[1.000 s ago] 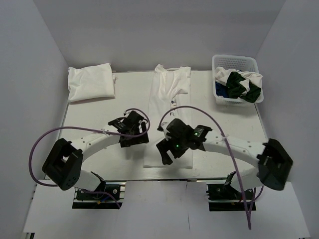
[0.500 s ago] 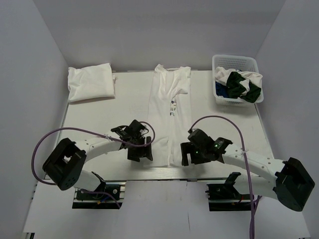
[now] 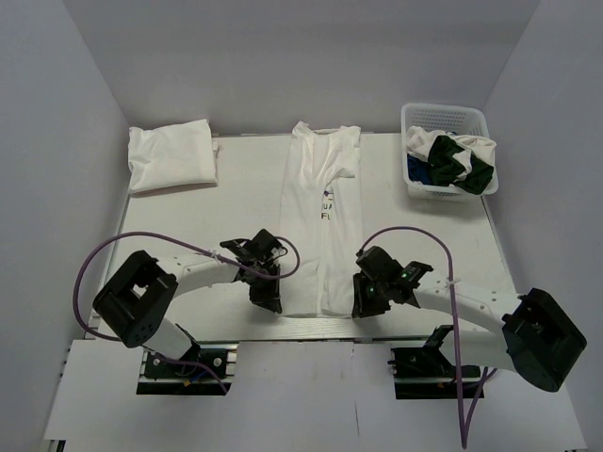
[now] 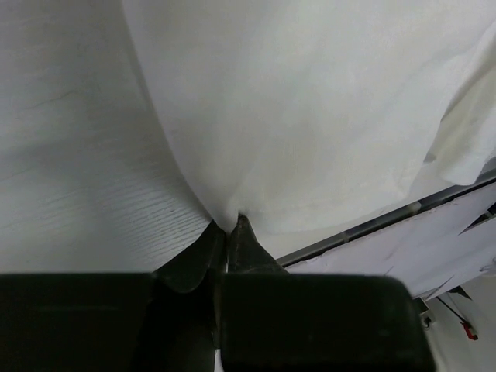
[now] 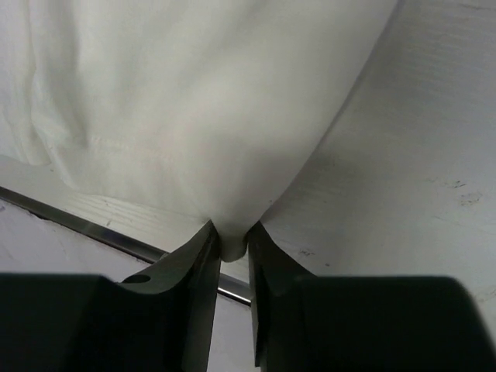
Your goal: Fold and stack the t-shirts
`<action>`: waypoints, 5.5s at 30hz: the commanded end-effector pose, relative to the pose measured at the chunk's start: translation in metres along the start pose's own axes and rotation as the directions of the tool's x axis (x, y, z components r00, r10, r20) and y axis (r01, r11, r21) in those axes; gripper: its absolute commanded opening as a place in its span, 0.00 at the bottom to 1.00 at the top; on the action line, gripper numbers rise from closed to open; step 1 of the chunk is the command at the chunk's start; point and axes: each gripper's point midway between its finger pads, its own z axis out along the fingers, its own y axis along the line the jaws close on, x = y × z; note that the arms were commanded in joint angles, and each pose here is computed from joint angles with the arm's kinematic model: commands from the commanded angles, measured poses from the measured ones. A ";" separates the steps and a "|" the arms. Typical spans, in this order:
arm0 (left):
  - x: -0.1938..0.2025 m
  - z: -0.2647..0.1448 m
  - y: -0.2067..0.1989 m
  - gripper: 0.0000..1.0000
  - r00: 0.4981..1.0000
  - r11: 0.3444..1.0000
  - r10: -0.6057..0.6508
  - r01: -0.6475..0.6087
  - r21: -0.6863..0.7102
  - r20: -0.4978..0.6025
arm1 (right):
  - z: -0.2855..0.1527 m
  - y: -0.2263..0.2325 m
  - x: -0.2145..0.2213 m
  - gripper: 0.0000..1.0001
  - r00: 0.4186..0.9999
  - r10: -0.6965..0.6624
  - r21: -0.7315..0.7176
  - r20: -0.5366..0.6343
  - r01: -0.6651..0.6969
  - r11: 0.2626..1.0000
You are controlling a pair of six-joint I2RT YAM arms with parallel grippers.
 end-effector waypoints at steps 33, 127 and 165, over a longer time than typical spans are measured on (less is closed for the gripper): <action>-0.313 -0.107 -0.067 0.00 0.760 0.975 0.132 0.017 -0.222 0.636 | -0.062 -0.012 -0.324 0.00 0.709 0.006 0.245 0.705 -0.251 0.936; -0.222 -0.001 0.010 0.00 0.913 0.996 -0.022 0.056 -0.071 0.407 | 0.044 -0.062 -0.233 0.00 0.875 0.358 -0.093 0.326 -0.347 0.933; -0.169 -0.047 -0.028 0.00 0.934 0.991 0.028 -0.073 0.113 0.356 | -0.007 -0.049 -0.183 0.00 0.908 0.201 -0.010 0.369 -0.212 0.977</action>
